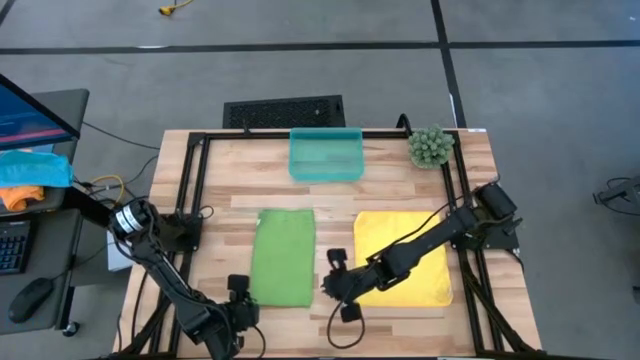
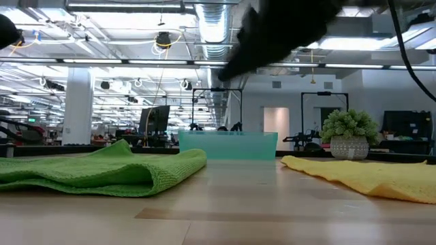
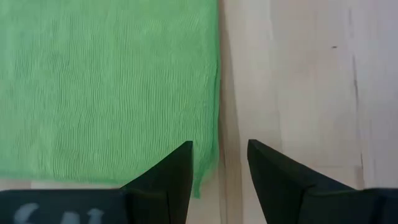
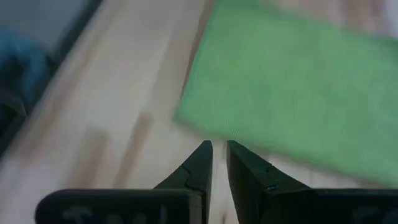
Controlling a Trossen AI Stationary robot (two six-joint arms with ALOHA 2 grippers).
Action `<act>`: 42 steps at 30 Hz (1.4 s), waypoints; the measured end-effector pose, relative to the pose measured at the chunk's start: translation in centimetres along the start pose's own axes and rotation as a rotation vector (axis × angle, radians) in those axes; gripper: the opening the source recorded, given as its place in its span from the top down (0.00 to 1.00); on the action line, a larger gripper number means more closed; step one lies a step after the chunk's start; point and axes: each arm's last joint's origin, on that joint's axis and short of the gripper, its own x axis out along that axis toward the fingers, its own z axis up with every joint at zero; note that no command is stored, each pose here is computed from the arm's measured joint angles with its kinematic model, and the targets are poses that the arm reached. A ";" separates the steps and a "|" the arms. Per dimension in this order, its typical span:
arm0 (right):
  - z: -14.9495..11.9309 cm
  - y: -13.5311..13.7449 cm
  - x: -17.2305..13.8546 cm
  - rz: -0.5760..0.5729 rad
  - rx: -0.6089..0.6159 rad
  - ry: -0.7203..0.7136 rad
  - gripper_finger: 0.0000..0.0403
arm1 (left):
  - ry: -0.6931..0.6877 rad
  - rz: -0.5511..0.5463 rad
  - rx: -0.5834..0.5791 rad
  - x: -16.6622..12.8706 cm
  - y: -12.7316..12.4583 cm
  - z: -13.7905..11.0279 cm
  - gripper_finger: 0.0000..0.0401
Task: Roll microfiber towels into tight, uniform cylinder then place into a basket
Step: Fold the green towel
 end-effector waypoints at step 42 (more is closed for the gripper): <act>-1.8 -2.1 6.5 0.153 -0.229 -0.080 0.50 | -0.003 0.143 -0.206 4.4 2.0 1.9 0.98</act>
